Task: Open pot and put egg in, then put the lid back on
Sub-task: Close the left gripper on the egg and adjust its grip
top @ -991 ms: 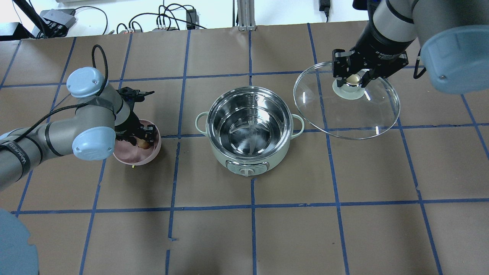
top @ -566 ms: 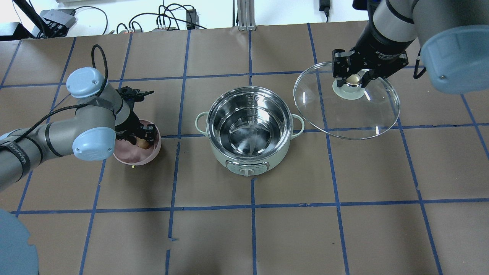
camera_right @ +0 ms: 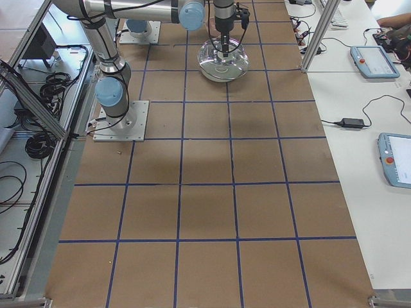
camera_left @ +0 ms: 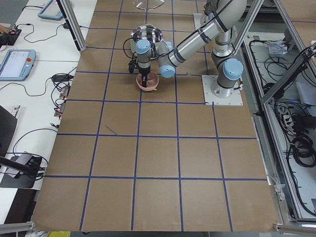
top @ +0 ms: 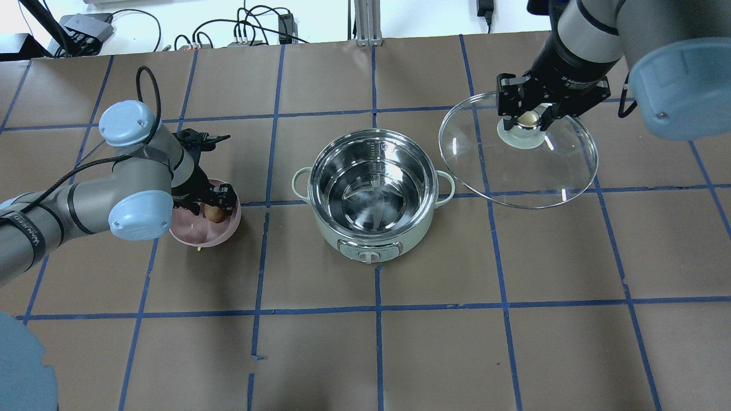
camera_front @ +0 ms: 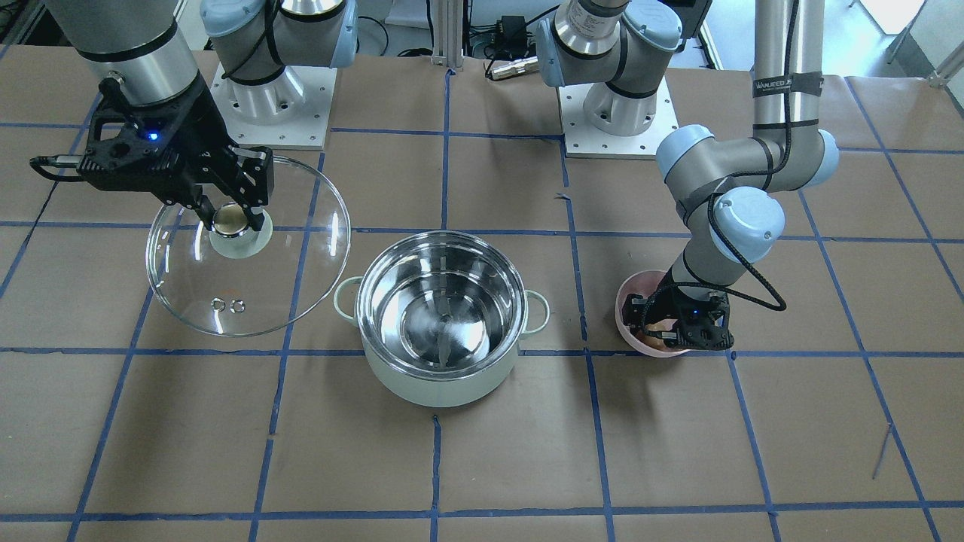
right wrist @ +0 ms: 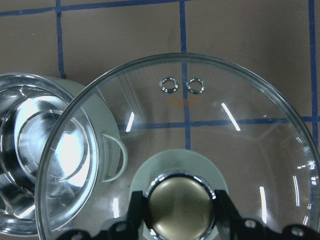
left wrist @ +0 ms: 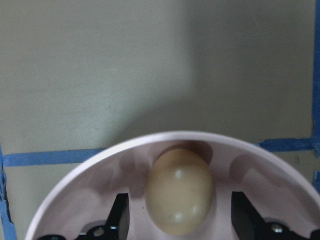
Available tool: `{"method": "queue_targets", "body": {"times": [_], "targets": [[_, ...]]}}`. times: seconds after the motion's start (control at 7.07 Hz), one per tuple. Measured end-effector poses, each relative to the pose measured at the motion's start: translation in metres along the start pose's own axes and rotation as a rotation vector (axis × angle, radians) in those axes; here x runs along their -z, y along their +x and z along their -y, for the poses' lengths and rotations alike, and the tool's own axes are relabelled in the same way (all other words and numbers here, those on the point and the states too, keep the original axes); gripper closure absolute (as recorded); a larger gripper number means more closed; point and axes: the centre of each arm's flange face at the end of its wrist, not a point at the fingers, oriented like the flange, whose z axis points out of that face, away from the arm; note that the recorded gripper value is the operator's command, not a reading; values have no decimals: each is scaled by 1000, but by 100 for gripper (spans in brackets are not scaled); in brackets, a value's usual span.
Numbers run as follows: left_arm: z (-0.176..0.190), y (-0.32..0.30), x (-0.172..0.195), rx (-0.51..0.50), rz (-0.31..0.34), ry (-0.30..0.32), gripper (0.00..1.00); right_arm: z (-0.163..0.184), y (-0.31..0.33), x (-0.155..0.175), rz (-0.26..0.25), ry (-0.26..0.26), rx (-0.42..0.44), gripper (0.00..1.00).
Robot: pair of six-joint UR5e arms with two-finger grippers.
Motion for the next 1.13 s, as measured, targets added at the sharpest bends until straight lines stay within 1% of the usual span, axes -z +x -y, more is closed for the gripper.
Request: {"method": "queue_targets", "body": {"times": [0.14,0.42,0.57,0.71,0.85,1.13], "targets": [[-1,1,-2,0,-4,-1,31,0,0,0,0,0,0,65],[-5,2,-6,0,-8,12,32,0,0,0,0,0,0,65],[-5,2,-7,0,-8,16,36,0,0,0,0,0,0,65],[-5,3,-7,0,-8,18,52,0,0,0,0,0,0,65],[-5,3,-7,0,-8,20,56,0,0,0,0,0,0,65],[-5,2,-7,0,-8,20,56,0,0,0,0,0,0,65]]}}
